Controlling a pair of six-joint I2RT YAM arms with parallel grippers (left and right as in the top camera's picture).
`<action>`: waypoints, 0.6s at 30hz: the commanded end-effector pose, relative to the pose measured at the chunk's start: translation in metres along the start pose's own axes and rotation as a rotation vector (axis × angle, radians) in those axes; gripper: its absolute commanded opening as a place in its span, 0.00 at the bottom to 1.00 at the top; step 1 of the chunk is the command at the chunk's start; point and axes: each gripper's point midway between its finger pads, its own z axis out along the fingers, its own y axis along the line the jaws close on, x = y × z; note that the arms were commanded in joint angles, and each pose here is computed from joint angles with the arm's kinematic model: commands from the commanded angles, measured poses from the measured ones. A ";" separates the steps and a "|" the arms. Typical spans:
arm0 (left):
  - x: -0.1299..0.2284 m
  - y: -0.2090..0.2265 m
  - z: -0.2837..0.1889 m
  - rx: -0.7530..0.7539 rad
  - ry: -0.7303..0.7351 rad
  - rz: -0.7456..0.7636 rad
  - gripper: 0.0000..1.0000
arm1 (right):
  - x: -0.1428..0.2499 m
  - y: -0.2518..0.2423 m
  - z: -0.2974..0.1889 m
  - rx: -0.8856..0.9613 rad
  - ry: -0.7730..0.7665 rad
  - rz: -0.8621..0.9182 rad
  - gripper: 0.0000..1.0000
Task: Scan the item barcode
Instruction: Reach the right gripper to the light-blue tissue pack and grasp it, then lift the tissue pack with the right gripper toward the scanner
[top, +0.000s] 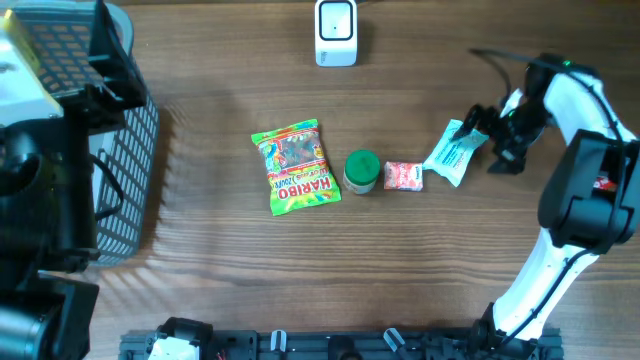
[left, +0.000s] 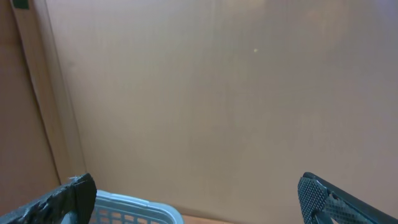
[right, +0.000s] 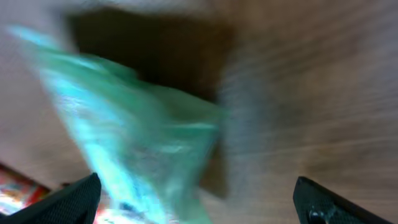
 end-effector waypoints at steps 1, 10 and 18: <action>-0.008 0.002 -0.008 0.009 -0.029 -0.006 1.00 | 0.008 -0.016 0.037 -0.031 0.000 0.074 1.00; -0.008 0.002 -0.008 0.009 -0.029 -0.006 1.00 | 0.005 -0.033 0.088 -0.073 -0.101 0.135 0.20; -0.008 0.002 -0.008 0.009 -0.029 -0.006 1.00 | 0.024 -0.028 0.099 -0.021 -0.054 0.062 0.04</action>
